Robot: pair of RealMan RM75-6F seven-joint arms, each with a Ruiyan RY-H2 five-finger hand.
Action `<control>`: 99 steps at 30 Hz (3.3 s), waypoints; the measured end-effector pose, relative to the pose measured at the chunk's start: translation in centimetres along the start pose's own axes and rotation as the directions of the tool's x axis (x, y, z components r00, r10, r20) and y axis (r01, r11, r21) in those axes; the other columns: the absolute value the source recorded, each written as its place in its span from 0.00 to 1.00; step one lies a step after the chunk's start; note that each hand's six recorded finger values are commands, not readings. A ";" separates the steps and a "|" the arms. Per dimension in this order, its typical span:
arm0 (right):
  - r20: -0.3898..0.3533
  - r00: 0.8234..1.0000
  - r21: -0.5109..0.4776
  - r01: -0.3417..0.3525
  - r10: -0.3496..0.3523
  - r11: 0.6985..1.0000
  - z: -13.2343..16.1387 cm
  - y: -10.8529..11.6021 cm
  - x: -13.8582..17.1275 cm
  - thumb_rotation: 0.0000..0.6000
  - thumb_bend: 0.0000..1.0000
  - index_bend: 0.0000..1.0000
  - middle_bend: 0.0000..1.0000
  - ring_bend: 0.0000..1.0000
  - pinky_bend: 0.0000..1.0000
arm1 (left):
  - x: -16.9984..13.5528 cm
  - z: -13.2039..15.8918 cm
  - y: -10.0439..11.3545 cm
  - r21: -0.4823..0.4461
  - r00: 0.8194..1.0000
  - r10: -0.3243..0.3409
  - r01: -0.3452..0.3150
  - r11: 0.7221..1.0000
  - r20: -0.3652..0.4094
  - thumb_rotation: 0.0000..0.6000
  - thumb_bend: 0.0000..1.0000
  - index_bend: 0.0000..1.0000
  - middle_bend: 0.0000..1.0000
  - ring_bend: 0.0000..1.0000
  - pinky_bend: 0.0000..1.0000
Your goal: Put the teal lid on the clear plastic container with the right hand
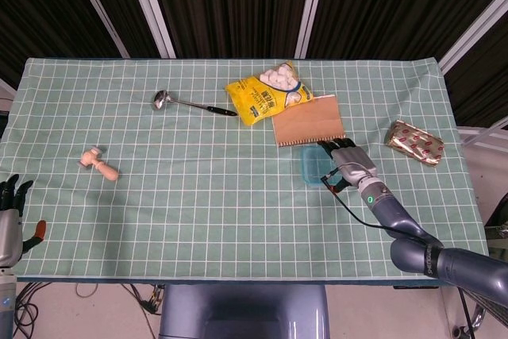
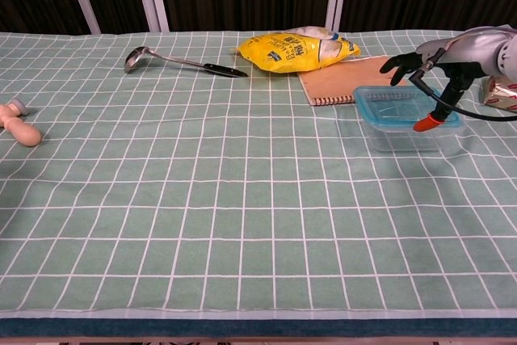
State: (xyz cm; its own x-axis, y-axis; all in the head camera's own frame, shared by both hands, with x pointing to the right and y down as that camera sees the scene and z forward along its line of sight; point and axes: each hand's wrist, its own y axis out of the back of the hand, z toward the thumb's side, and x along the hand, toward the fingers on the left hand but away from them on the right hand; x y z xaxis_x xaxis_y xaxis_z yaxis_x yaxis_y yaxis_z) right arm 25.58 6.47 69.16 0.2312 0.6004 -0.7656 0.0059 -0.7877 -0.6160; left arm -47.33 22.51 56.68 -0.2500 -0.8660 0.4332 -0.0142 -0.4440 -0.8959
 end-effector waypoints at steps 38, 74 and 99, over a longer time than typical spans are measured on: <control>0.017 1.000 -0.004 -0.006 0.006 1.000 -1.1 -0.1 0.6 1.00 0.32 0.00 0.22 0.00 0.00 | 0.0 0.1 -0.1 0.009 1.000 0.001 -0.001 1.000 -0.003 1.00 0.36 0.13 0.00 0.00 0.00; 0.005 0.964 -0.114 0.263 -0.264 0.958 -1.0 5.9 3.4 1.00 0.41 0.39 0.25 0.00 0.00 | -0.1 0.2 -0.2 0.009 1.000 -0.008 0.008 1.000 -0.002 1.00 0.36 0.14 0.00 0.00 0.00; 0.098 0.958 -0.130 0.281 -0.270 0.951 -3.4 6.0 -2.0 1.00 0.47 0.57 0.18 0.00 0.00 | 0.2 0.0 -0.3 0.003 1.000 -0.014 0.014 1.000 -0.017 1.00 0.36 0.14 0.00 0.00 0.00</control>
State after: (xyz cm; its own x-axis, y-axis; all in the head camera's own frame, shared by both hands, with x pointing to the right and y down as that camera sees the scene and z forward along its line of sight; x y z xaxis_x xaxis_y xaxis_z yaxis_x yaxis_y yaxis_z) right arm 28.49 0.03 67.60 0.1245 0.8012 -0.5854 0.1970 -0.5982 -0.7768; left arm -47.38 22.46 56.99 -0.2659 -0.8556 0.4441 -0.0148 -0.4570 -0.8893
